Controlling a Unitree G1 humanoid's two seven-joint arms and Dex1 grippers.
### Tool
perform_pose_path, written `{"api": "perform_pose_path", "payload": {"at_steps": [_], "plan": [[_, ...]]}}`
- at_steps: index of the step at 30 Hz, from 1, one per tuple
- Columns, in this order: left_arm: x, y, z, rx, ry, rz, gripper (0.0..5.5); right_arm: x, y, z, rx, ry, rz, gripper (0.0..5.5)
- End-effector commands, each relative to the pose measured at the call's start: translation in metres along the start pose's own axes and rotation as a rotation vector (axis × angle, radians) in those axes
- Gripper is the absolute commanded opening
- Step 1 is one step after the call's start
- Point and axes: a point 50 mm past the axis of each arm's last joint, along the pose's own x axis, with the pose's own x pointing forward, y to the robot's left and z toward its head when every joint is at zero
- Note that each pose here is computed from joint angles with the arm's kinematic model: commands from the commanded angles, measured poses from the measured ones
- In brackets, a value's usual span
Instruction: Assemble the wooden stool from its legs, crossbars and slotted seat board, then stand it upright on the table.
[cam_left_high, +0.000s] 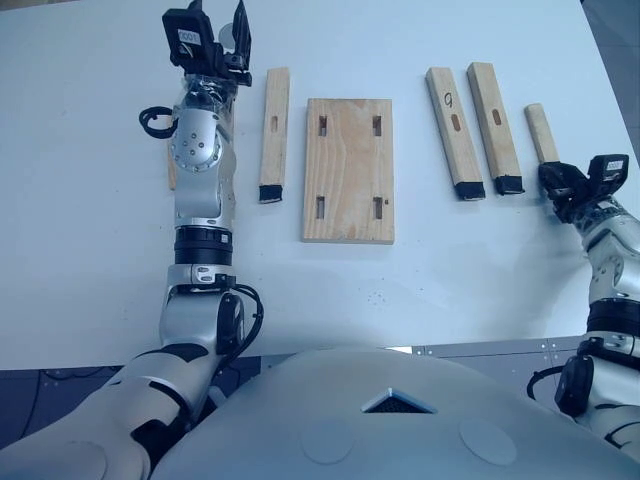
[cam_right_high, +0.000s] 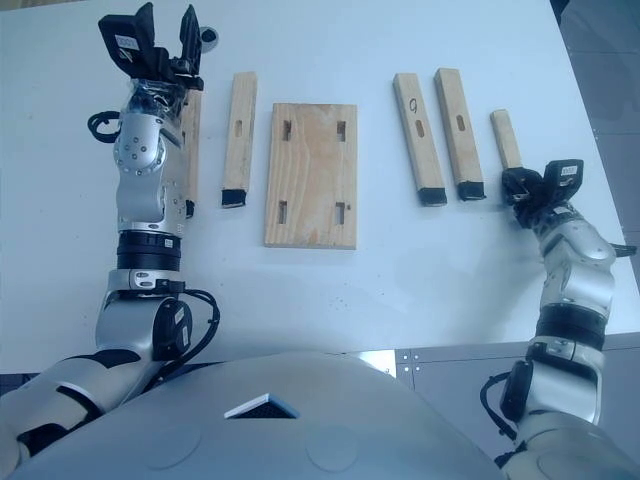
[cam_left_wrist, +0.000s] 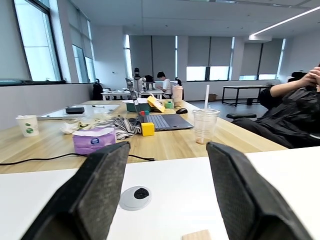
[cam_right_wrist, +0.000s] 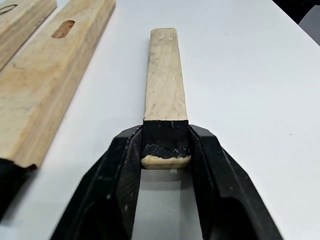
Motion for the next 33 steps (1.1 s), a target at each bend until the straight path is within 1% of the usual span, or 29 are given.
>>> {"api": "perform_pose_path", "payload": {"at_steps": [1,4,5,6,8,10,12,14,18,22,28,33], "plan": [[0.004,-0.012,0.013,-0.080,-0.008,-0.131,2.83,0.003,0.012,0.017,0.040,-0.127,-0.026,1.31],[-0.001,-0.041,0.034,-0.554,0.045,-0.406,2.83,0.006,0.050,0.072,-0.095,-0.418,0.054,1.31],[-0.005,-0.048,0.039,-0.680,0.080,-0.473,2.83,0.007,0.069,0.087,-0.165,-0.494,0.100,1.31],[-0.008,-0.053,0.042,-0.757,0.115,-0.519,2.83,0.007,0.087,0.098,-0.213,-0.553,0.142,1.31],[-0.011,-0.061,0.043,-0.844,0.183,-0.544,2.83,0.007,0.127,0.112,-0.274,-0.647,0.243,1.31],[-0.014,-0.069,0.043,-0.892,0.241,-0.560,2.83,0.004,0.156,0.117,-0.298,-0.693,0.317,1.31],[-0.017,-0.076,0.044,-0.912,0.275,-0.572,2.83,0.002,0.177,0.118,-0.306,-0.707,0.381,1.31],[-0.017,-0.081,0.046,-0.919,0.291,-0.579,2.83,-0.001,0.191,0.115,-0.309,-0.703,0.431,1.31],[-0.016,-0.081,0.050,-0.966,0.296,-0.580,2.83,-0.005,0.206,0.109,-0.348,-0.682,0.499,1.31],[-0.013,-0.078,0.055,-1.014,0.279,-0.553,2.83,-0.008,0.213,0.106,-0.356,-0.669,0.538,1.31],[-0.012,-0.075,0.056,-1.032,0.266,-0.525,1.83,-0.013,0.218,0.104,-0.356,-0.663,0.583,1.31],[-0.012,-0.074,0.056,-1.036,0.262,-0.521,1.17,-0.015,0.219,0.104,-0.357,-0.665,0.597,1.31]]}}
